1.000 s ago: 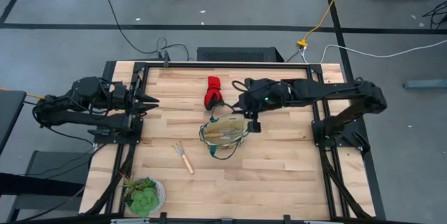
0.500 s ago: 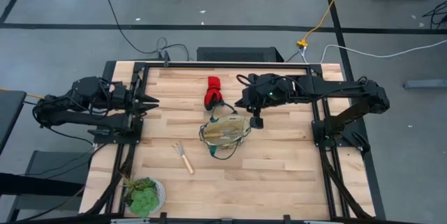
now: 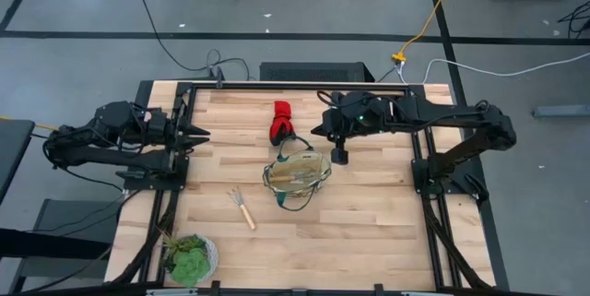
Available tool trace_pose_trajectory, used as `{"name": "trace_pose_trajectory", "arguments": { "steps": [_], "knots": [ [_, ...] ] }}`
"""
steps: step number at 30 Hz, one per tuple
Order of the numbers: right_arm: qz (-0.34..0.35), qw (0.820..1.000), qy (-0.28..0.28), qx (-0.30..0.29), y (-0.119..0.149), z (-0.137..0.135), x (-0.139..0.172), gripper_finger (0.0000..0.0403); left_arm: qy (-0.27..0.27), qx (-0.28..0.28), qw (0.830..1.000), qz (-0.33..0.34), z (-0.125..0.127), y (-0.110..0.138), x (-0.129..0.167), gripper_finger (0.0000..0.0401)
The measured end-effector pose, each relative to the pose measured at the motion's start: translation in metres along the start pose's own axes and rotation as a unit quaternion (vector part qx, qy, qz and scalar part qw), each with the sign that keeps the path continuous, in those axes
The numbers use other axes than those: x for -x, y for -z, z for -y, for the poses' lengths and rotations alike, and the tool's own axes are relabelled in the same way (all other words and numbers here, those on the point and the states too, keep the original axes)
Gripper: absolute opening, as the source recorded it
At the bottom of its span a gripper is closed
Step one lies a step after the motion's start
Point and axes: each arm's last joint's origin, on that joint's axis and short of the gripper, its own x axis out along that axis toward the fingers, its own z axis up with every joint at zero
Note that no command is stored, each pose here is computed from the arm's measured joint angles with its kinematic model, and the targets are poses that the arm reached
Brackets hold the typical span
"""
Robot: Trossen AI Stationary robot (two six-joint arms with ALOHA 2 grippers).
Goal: Pick & Place Garden tools in Gardening bag
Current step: Put the light brown trowel into the light brown and green gardening bag
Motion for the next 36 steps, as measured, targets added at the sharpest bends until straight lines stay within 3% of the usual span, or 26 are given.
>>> {"name": "trace_pose_trajectory", "arguments": {
  "steps": [24,36],
  "knots": [
    [0.020,0.999,0.041,-0.021,0.001,0.022,0.024,0.0001,0.000,0.000,1.000,0.000,0.000,0.000,0.000,0.0071],
    [0.021,0.996,0.082,-0.038,0.006,0.048,0.031,0.0001,0.000,0.000,1.000,0.000,0.000,0.000,0.000,0.0071]
  ]
}}
